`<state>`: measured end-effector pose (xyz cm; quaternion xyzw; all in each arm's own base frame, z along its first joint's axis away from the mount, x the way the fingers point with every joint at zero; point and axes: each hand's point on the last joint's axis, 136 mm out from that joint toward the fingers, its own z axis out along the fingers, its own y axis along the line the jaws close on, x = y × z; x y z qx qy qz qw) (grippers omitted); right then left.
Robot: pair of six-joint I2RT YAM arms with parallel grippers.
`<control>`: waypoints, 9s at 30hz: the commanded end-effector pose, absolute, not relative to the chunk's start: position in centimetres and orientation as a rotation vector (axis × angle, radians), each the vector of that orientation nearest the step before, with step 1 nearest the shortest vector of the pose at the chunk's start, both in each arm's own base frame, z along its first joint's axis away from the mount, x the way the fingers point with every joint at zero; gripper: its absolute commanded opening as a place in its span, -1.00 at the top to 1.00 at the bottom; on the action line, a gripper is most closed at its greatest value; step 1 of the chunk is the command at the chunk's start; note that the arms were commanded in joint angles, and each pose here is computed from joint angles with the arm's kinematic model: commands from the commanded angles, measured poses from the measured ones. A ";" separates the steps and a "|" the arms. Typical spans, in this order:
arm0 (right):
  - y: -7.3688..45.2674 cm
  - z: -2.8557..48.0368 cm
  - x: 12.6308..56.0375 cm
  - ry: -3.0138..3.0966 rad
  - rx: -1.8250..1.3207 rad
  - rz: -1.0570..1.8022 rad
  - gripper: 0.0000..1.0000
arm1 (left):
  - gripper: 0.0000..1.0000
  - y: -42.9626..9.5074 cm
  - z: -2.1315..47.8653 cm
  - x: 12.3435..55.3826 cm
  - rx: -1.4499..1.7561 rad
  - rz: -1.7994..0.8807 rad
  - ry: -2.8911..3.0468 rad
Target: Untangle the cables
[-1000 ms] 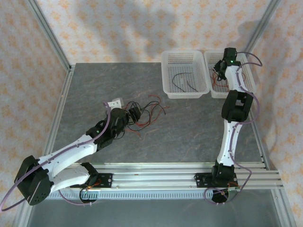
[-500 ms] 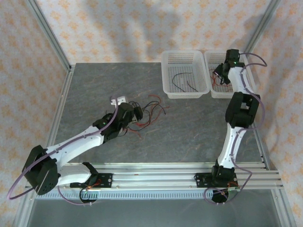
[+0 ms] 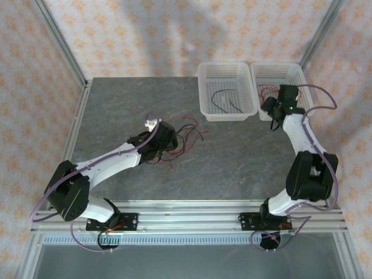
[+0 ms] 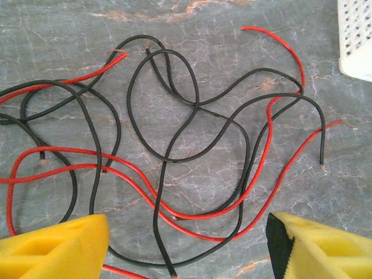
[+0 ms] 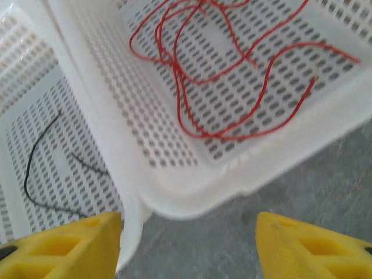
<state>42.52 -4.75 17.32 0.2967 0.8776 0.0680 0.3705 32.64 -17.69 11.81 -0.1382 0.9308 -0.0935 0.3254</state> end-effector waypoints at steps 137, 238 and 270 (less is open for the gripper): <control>11.1 21.6 27.7 2.119 0.392 0.768 -0.10 | -0.28 -43.4 26.3 56.7 0.216 -0.566 1.787; 32.7 28.1 33.8 2.130 0.025 0.966 1.00 | -0.36 -19.9 22.8 29.5 -0.006 -0.656 1.856; 29.9 45.4 26.9 1.788 -0.032 1.369 1.00 | -0.37 -12.7 15.5 39.2 -0.248 -0.145 1.858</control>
